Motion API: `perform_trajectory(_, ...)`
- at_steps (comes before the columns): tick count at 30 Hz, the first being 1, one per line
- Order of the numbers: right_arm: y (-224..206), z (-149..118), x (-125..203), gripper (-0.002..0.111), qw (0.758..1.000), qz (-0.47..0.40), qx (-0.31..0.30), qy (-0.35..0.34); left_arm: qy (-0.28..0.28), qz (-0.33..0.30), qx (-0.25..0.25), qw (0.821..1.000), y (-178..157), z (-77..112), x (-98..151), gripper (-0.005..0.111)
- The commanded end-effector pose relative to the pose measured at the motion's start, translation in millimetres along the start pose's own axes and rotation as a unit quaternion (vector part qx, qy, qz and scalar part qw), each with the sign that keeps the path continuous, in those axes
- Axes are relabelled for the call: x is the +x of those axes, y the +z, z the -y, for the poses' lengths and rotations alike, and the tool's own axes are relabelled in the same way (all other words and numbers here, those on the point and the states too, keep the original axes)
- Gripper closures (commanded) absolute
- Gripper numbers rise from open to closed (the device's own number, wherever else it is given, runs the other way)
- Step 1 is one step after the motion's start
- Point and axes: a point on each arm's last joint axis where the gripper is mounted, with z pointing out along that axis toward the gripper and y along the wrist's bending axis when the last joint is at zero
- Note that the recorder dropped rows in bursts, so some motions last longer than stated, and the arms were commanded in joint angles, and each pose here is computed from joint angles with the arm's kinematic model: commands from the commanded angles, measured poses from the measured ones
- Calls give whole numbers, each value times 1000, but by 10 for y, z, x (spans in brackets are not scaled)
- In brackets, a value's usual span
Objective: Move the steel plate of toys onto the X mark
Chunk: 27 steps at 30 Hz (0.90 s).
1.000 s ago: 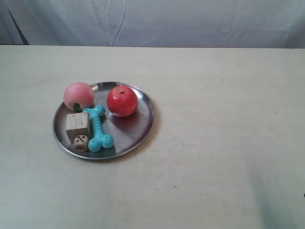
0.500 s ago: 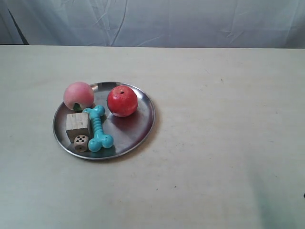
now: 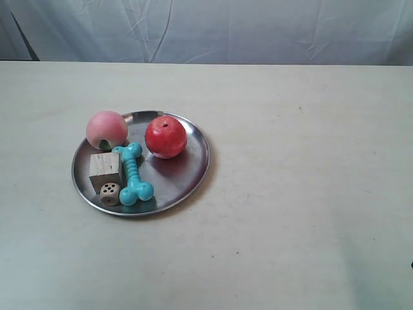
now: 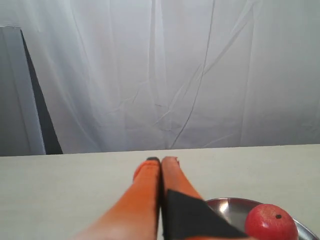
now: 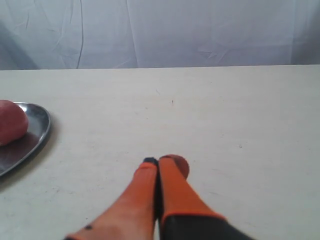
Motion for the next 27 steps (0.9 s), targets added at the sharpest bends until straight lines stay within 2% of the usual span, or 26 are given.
perform_trajectory(1,-4,4,-6,108,1000,7,3,-1,-8,44,-11,999,-250,-32,196,107)
perform_trajectory(9,-4,3,-4,108,1000,6,3,-1,0,121,-60,991,-573,-66,215,107)
perform_trajectory(16,-4,3,-4,108,1000,6,3,-1,-2,102,-51,994,-548,-58,298,107)
perform_trajectory(27,-4,4,-6,108,1000,6,3,-1,-2,101,-50,994,-547,-57,299,107)
